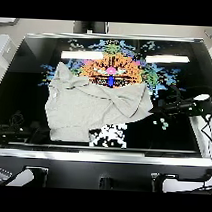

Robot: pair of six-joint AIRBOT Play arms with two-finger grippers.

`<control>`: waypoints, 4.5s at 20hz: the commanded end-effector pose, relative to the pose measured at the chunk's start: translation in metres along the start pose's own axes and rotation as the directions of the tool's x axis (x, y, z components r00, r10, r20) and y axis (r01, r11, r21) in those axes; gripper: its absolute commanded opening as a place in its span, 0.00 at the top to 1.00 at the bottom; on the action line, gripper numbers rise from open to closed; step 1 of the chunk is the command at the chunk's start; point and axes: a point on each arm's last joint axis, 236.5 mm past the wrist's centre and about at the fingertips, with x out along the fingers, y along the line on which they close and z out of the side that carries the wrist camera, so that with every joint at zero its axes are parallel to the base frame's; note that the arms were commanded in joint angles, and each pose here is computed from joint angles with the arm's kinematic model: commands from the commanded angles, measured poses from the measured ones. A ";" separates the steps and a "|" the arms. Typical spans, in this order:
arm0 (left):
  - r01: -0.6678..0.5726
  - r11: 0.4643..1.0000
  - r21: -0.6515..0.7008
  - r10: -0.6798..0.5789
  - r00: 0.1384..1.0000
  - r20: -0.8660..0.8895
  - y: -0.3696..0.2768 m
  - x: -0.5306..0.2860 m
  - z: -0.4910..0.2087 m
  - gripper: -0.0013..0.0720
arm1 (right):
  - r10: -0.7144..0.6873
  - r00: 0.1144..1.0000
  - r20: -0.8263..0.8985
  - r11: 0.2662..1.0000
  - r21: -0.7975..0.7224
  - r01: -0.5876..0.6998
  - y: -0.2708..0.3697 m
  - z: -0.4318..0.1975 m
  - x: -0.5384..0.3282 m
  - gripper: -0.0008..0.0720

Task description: Fold the clothes and pants, and hang the long-sleeved shirts on hangers.

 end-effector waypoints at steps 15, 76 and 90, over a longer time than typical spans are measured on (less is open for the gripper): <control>0.072 0.996 0.061 -0.077 0.994 0.082 -0.013 0.036 0.026 0.96 | 0.043 0.998 -0.037 0.999 0.007 -0.043 0.018 -0.012 -0.006 0.94; -0.014 0.961 0.277 -0.073 0.952 0.298 -0.212 -0.041 0.308 0.25 | -0.414 0.798 0.437 0.869 -0.071 0.490 0.054 0.197 -0.093 0.25; -0.223 0.953 0.206 0.166 0.951 0.263 -0.172 -0.145 0.214 0.25 | 0.002 0.987 -0.163 0.991 0.133 0.020 -0.033 -0.034 -0.012 0.35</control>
